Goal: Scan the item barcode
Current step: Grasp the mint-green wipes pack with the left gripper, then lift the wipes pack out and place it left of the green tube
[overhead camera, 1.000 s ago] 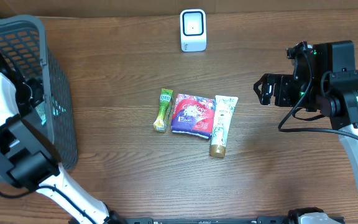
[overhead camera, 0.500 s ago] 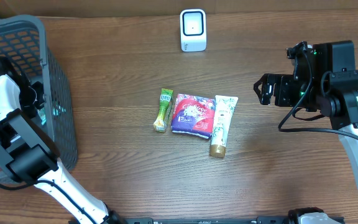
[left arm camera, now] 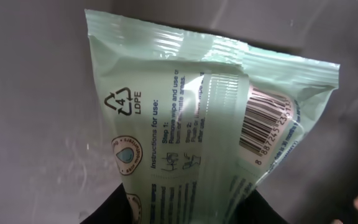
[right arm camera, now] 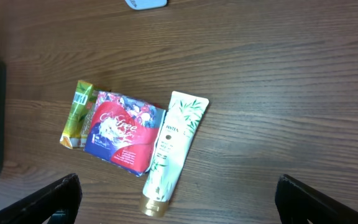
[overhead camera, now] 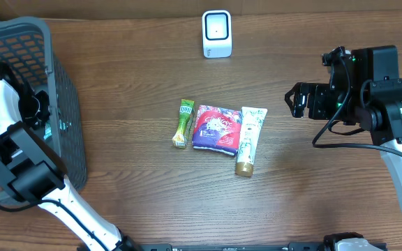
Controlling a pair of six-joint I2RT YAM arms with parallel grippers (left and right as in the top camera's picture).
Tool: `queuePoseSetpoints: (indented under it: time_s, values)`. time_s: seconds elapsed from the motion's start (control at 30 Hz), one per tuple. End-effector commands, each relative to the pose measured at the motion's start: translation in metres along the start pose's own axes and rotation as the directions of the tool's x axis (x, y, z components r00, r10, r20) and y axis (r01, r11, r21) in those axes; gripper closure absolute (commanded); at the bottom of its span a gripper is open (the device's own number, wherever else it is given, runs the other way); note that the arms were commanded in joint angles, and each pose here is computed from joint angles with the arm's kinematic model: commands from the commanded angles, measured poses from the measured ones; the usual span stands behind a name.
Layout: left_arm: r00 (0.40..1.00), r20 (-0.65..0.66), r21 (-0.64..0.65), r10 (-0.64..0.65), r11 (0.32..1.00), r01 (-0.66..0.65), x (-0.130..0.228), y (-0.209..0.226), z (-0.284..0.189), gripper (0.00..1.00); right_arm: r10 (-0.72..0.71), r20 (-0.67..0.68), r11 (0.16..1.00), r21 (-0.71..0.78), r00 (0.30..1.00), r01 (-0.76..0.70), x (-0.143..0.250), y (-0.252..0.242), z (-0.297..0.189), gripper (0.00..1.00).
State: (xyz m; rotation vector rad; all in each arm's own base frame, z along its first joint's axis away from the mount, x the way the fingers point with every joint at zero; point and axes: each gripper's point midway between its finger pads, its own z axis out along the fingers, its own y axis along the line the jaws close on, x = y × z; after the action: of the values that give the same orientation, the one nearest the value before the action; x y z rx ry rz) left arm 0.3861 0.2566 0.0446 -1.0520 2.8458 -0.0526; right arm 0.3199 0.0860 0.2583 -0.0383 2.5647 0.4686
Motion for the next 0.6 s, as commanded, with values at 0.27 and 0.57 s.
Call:
queuePoseSetpoints:
  time_s: [0.27, 0.57]
  values:
    - [0.978, 0.207, 0.074, 0.013, 0.997, -0.029, -0.045, -0.023, -0.132, 0.76, -0.012, 0.029, 1.000, -0.013, 0.999, 0.013, -0.008, 0.006, -0.006, 0.00]
    - [0.920, 0.392, 0.149, 0.024, 0.985, -0.089, -0.036, -0.043, -0.239, 0.75, -0.012, 0.029, 1.000, -0.013, 0.999, 0.013, -0.008, 0.006, -0.006, 0.00]
